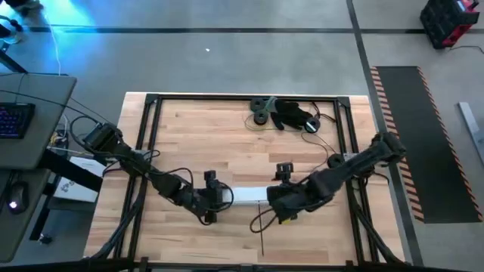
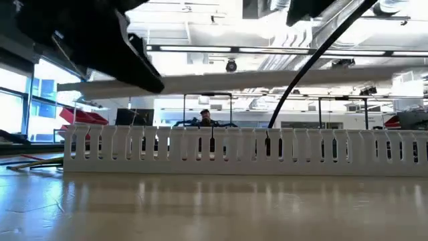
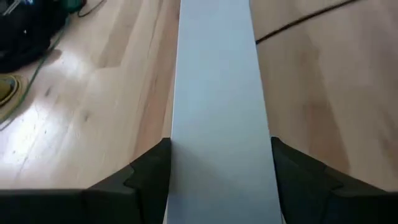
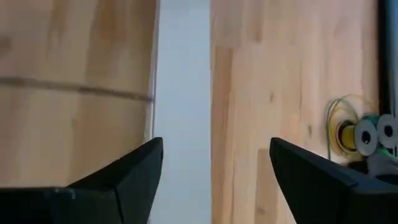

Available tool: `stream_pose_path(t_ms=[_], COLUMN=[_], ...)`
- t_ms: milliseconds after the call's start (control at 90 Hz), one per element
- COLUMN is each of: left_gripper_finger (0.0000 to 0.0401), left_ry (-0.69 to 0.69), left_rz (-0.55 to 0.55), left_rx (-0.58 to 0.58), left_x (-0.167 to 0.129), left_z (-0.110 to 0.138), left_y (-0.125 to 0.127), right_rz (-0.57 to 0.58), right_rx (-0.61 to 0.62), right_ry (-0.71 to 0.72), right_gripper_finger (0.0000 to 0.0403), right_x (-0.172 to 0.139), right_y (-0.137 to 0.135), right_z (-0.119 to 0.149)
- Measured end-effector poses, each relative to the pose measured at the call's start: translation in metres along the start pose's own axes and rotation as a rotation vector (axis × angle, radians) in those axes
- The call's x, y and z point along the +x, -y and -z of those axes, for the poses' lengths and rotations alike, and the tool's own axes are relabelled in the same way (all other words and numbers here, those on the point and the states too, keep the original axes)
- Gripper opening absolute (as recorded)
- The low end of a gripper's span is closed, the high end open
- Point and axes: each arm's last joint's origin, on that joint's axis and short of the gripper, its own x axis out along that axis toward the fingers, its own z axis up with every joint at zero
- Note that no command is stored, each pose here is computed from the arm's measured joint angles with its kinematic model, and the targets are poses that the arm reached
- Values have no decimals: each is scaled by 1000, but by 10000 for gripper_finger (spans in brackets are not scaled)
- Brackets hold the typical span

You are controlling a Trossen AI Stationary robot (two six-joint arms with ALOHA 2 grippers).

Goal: Ziptie cables
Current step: Close the white cable duct

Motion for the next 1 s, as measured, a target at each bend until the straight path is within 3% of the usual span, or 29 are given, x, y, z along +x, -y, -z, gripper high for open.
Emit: stream_pose_path(t_ms=[111, 300, 533, 722, 856, 1000], left_gripper_finger=[208, 208, 208, 208, 208, 208], left_ry=[-1, -3, -15, -19, -17, -16], left_rz=[-8, -17, -20, -21, -21, -21], left_rx=[2, 8, 7, 11, 10, 11], left_x=[0, -1, -1, -1, -1, -1], left_z=[0, 1, 2, 3, 2, 3], left_y=[0, 0, 0, 0, 0, 1], right_rz=[1, -49, -69, -158, -160, -168], right_rx=[18, -78, 31, 69, 89, 102], right_ry=[30, 138, 83, -6, -73, -123], right_gripper_finger=[278, 278, 311, 337, 319, 271], right_x=[8, 42, 72, 84, 87, 87], right_y=[-10, -27, -1, 10, 12, 12], right_z=[-1, 7, 11, 15, 21, 25])
